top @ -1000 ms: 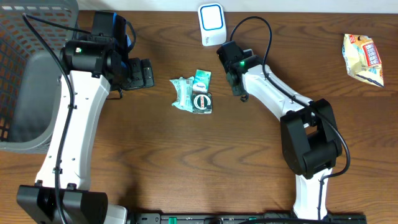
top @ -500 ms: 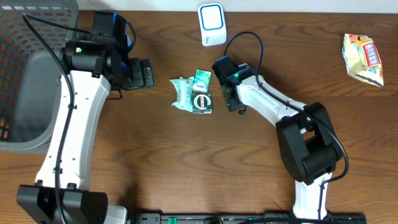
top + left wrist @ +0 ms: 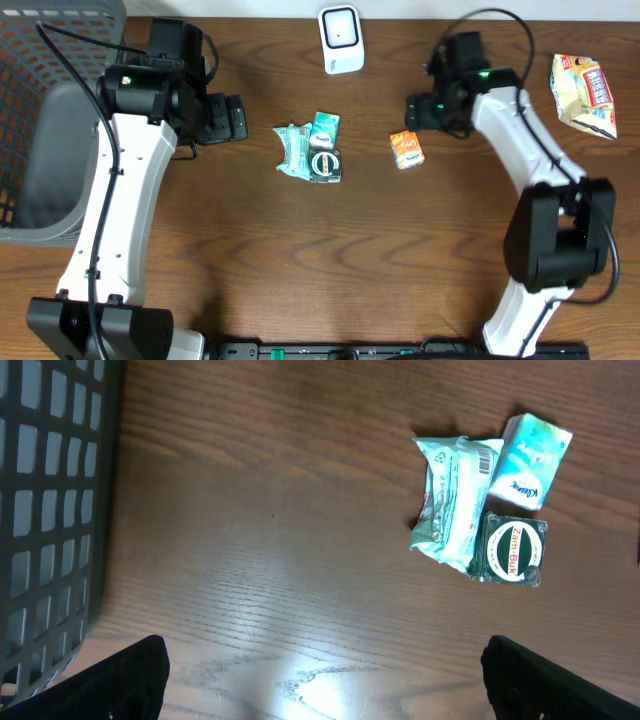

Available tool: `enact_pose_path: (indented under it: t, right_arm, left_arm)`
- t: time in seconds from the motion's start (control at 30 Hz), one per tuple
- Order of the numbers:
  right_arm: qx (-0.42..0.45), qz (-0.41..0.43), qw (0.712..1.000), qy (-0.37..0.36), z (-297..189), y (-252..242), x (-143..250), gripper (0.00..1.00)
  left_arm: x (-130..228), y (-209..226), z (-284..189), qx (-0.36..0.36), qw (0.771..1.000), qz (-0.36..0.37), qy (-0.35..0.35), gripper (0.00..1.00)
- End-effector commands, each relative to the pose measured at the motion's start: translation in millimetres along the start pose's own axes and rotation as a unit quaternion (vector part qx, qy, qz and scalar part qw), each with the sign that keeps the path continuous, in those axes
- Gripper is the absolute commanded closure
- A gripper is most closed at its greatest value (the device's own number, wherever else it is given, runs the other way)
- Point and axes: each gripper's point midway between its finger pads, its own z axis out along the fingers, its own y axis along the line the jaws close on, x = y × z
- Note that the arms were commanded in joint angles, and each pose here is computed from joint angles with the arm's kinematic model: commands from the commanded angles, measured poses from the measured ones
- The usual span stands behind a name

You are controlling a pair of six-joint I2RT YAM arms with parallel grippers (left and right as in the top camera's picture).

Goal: Scan the item barcode

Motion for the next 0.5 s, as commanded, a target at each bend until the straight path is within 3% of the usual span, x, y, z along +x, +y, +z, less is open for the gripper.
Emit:
enact_pose_path:
  t: [0.0, 0.2, 0.3, 0.4, 0.47]
  right_arm:
    - [-0.123, -0.001, 0.991, 0.061, 33.7, 15.8, 23.6, 0.26]
    - [-0.195, 0.014, 0.974, 0.11, 68.5, 19.0, 46.8, 0.32]
    - [-0.194, 0.017, 0.973, 0.126, 76.7, 18.8, 54.5, 0.42]
    - [-0.193, 0.022, 0.972, 0.131, 77.4, 18.6, 56.9, 0.72]
    - [-0.187, 0.043, 0.972, 0.132, 74.7, 18.3, 54.6, 0.97]
  left_arm:
    - [0.6, 1.6, 3.0, -0.004, 1.0, 0.002, 0.005, 0.02]
    - [0.6, 1.7, 3.0, -0.004, 1.0, 0.002, 0.005, 0.02]
    - [0.6, 1.6, 3.0, -0.004, 1.0, 0.002, 0.005, 0.02]
    - [0.6, 1.6, 3.0, -0.004, 1.0, 0.002, 0.005, 0.02]
    - [0.6, 1.7, 3.0, -0.004, 1.0, 0.002, 0.005, 0.02]
